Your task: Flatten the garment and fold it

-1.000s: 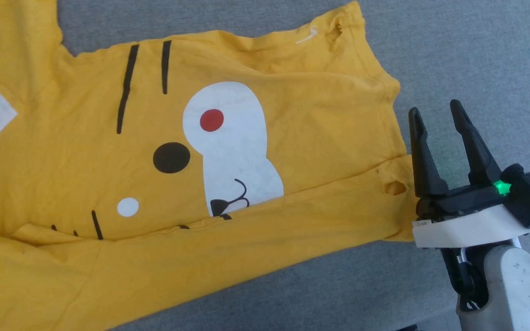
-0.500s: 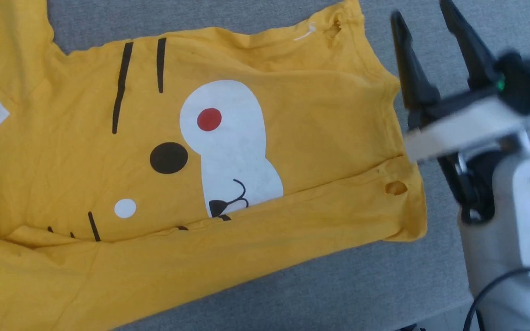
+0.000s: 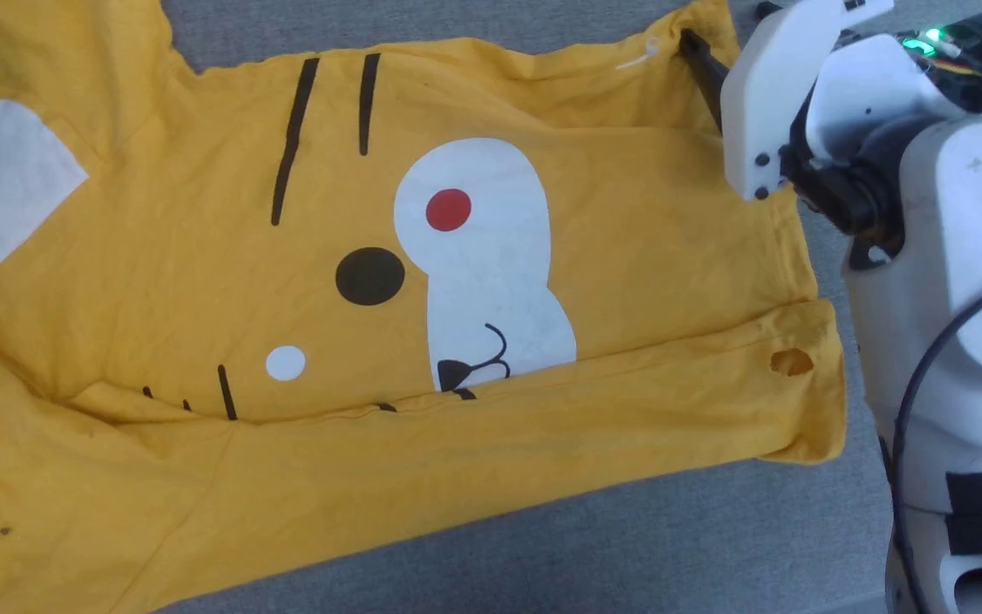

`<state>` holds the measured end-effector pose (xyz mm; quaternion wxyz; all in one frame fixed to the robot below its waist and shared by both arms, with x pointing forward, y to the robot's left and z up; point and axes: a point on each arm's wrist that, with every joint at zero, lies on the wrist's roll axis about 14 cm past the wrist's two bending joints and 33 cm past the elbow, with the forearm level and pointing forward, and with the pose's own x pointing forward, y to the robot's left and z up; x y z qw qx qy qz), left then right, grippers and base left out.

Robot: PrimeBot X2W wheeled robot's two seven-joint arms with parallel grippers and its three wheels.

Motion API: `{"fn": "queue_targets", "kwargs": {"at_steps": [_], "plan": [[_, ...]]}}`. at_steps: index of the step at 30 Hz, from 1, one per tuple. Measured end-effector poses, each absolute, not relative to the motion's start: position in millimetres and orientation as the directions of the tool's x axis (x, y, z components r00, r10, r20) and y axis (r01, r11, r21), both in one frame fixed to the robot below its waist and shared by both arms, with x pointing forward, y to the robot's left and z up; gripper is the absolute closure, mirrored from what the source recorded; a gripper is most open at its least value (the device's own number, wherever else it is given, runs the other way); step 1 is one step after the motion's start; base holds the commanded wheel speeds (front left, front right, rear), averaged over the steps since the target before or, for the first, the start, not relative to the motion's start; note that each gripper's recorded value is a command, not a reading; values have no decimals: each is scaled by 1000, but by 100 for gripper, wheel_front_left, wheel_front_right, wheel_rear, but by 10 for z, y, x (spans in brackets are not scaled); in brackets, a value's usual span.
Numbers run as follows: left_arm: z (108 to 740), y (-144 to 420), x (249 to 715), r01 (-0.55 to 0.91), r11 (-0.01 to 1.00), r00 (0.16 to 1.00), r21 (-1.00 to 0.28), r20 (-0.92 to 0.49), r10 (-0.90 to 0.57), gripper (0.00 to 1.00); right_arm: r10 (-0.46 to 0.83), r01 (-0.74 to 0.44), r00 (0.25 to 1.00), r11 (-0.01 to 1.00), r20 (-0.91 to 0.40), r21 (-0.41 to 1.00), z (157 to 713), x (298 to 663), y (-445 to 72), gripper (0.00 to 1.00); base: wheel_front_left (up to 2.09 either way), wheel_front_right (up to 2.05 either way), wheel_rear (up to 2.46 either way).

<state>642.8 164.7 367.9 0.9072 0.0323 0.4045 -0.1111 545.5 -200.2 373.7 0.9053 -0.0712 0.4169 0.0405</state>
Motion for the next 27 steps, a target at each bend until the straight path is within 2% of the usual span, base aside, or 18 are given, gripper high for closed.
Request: {"fn": "queue_targets", "kwargs": {"at_steps": [1,2,3,4,7,12,16,24,27], "plan": [[3678,1648,6429,230,973,652,-32,-737,-178,100,9,-132,624,987,-781,-93,3714,5452,-2004,49,0,0,0],[3682,1647,6432,233,972,657,-33,-732,-182,100,5,-129,607,987,-795,-92,3707,5452,-2010,65,0,0,0],[3687,1651,6438,233,972,666,-33,-723,-184,100,0,-127,589,988,-808,-92,3704,5454,-2014,93,0,0,0],[3699,1652,6449,238,971,678,-32,-710,-189,100,-6,-126,577,987,-817,-96,3706,5459,-2016,100,0,0,0],[3771,1667,6515,239,971,736,-23,-648,-197,100,-22,-104,589,989,-808,-103,3744,5497,-2059,100,0,0,0],[4065,1702,6630,257,966,849,20,-483,-216,100,-30,-59,676,994,-736,-95,3849,5530,-2150,100,0,0,0],[4281,1747,6570,259,966,902,20,-363,-234,100,-16,-48,744,996,-668,-76,3940,5475,-2138,100,0,0,0],[4516,1883,6040,227,972,949,-57,-210,-234,100,34,-54,855,998,-518,-22,4194,5244,-2004,100,0,0,0],[4616,1923,5537,207,968,956,-140,-184,-231,100,65,-63,891,998,-449,20,4332,5015,-1907,100,0,0,0]]}}
